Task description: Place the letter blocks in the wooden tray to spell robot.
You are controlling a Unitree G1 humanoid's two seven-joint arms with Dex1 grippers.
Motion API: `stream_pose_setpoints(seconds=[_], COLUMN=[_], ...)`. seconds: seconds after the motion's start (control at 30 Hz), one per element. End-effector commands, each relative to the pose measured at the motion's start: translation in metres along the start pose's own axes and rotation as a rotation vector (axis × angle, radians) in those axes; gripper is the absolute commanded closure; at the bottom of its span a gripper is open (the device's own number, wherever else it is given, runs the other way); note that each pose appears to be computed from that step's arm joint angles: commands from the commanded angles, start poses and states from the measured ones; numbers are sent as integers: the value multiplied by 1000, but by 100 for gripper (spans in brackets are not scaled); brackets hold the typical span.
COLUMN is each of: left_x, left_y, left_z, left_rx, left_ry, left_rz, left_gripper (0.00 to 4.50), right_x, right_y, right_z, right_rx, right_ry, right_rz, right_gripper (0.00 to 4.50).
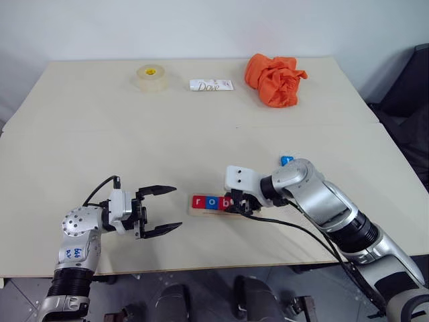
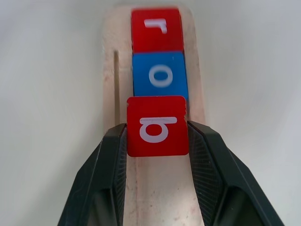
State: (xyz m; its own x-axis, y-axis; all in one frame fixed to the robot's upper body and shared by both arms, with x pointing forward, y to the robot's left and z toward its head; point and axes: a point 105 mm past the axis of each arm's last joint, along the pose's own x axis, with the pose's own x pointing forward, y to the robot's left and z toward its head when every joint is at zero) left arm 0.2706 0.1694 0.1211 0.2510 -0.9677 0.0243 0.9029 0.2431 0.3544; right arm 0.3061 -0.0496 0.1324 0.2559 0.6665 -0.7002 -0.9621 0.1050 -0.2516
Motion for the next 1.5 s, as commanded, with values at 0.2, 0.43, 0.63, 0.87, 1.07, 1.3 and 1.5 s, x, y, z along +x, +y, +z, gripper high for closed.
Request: stream_pose_setpoints(seconds=[0.2, 0.43, 0.63, 0.87, 1.07, 1.3, 1.5], left_x=[2, 1, 1, 3, 3, 4, 5], left_y=[0, 1, 2, 6, 8, 12, 15], left_z=[4, 4, 4, 2, 0, -1, 0], left_rx=[27, 28, 26, 25, 22, 19, 14], left_ry=[-13, -11, -12, -17, -22, -28, -33], left_rz=[2, 7, 10, 7, 2, 0, -7], left_gripper=[0, 0, 0, 0, 0, 0, 0], right_x=[2, 0, -13, -43, -72, -113, -134], right_y=[-1, 3, -2, -1, -12, -22, -8], right_z=[-1, 3, 11, 11, -18, -83, -125], right_rx=[-10, -20, -36, -7, 82, 267, 410], right_ry=[4, -4, -21, -134, -252, -321, -304], right_rz=[-21, 0, -28, -35, -196, -527, -691], right_gripper=[304, 195, 3, 3, 3, 3, 3])
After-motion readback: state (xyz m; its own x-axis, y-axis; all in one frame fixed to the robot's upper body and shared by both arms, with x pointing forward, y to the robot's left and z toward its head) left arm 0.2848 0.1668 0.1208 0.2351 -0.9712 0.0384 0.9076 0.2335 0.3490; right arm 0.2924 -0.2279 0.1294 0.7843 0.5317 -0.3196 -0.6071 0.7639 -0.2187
